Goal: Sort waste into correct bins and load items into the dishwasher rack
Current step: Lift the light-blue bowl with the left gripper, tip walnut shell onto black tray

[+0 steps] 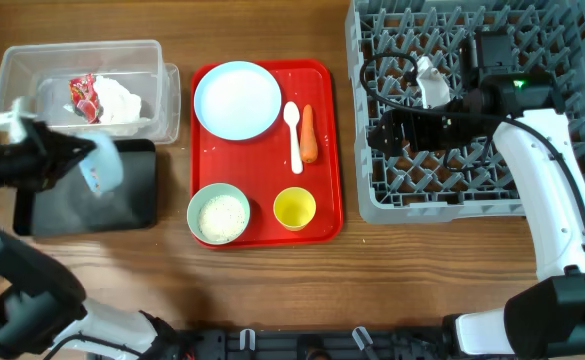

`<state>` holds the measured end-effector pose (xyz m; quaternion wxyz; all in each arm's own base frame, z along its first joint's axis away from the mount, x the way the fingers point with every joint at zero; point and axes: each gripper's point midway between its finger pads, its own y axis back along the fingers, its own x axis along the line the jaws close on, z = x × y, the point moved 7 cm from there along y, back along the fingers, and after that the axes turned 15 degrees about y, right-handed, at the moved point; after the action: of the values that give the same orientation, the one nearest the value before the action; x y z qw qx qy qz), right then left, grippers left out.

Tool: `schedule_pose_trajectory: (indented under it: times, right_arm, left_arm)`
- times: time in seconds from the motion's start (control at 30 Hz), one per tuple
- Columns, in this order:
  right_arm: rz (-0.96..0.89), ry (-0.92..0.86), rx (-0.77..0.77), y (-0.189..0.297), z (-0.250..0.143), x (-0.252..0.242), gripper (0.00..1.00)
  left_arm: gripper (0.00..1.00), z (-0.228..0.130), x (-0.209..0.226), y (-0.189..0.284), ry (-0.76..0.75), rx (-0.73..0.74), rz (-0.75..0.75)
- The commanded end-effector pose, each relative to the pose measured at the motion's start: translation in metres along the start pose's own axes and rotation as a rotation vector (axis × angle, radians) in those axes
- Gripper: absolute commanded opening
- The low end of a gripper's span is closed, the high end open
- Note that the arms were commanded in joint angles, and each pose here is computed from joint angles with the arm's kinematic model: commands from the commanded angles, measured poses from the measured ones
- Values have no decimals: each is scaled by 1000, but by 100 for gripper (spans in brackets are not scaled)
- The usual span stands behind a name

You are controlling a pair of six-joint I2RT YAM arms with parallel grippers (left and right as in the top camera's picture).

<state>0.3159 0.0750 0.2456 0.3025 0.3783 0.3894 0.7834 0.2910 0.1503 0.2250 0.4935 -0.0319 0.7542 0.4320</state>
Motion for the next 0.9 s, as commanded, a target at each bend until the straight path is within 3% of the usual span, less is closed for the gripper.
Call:
schedule_pose_trajectory:
  times: [0.0, 0.23, 0.43, 0.63, 0.77, 0.87]
  right_arm:
    - [-5, -8, 0, -1, 2, -1, 100]
    - [-5, -5, 1, -1, 2, -1, 99]
    - [-5, -5, 1, -1, 2, -1, 100]
    - [-6, -5, 1, -1, 2, -1, 100]
    - [-5, -5, 0, -1, 2, -1, 99]
    - [-5, -5, 0, -1, 2, -1, 100]
  left_arm:
    - [4, 11, 12, 28, 14, -84, -190]
    - [4, 39, 59, 15, 283, -11, -408]
    - [4, 39, 45, 21, 409, 10, -609]
    - [4, 37, 42, 23, 402, 8, -615]
    - [4, 3, -25, 44, 61, -50, -615]
    - [4, -53, -102, 41, -412, -40, -534]
